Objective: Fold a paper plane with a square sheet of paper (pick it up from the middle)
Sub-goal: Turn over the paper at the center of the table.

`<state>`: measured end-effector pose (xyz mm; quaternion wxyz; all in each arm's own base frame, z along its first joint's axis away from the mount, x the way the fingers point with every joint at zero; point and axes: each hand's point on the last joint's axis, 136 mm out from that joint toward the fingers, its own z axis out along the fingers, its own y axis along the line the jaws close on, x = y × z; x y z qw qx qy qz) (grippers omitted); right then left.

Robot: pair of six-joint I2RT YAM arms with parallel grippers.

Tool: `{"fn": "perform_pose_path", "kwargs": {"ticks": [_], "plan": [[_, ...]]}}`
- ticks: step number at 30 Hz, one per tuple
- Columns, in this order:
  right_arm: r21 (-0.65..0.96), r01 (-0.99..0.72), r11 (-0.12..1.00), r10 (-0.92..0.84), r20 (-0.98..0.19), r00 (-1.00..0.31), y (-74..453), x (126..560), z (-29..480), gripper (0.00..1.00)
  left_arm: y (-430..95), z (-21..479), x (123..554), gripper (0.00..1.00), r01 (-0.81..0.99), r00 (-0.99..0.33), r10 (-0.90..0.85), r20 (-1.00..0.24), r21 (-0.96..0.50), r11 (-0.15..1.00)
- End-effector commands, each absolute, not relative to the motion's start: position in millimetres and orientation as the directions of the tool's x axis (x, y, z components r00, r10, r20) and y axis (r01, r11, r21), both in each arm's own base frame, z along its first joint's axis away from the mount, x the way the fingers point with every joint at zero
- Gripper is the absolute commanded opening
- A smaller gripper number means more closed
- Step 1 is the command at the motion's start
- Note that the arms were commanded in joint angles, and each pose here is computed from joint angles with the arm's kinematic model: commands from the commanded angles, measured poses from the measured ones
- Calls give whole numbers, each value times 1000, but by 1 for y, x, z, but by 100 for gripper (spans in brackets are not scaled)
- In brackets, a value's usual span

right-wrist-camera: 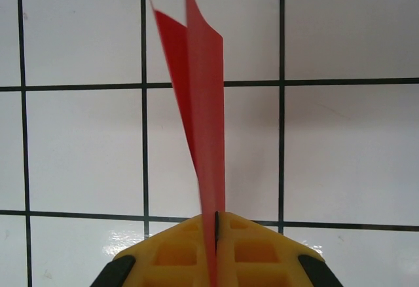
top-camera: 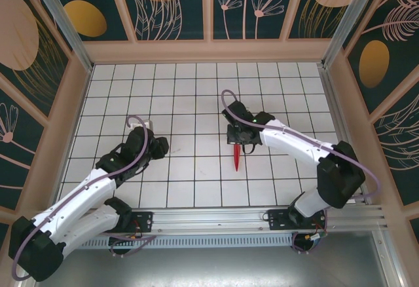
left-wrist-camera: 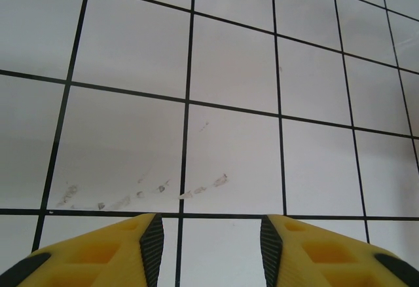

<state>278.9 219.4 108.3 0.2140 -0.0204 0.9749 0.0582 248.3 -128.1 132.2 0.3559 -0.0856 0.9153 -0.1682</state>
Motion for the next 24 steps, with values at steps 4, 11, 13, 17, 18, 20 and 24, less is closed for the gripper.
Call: {"fn": "perform_pose_path", "kwargs": {"ticks": [4, 11, 13, 17, 18, 20, 24], "plan": [[-110, -25, 994, -65, -381, -922, 214, 287, 92, 6, -122, 131, 252, 47, -47, -714, -272, -645, -344, 938], [-332, -11, 943, -121, -311, -943, 229, 299, 65, 6, -109, 130, 253, 48, -97, -691, -288, -663, -310, 946], [-328, -20, 944, -120, -288, -950, 241, 304, 57, 6, -105, 131, 253, 49, -116, -682, -295, -669, -299, 947], [-210, -47, 977, -103, -263, -959, 278, 314, 47, 11, -88, 140, 253, 51, -179, -630, -332, -702, -284, 942], [-147, -61, 987, -98, -260, -961, 293, 315, 46, 13, -85, 143, 252, 51, -188, -618, -341, -708, -288, 939], [-52, -67, 996, -78, -251, -965, 310, 317, 46, 19, -82, 147, 251, 53, -197, -600, -357, -716, -301, 933], [170, -112, 979, -71, -230, -971, 345, 317, 59, 40, -78, 150, 250, 55, -207, -582, -368, -726, -305, 930]]}}
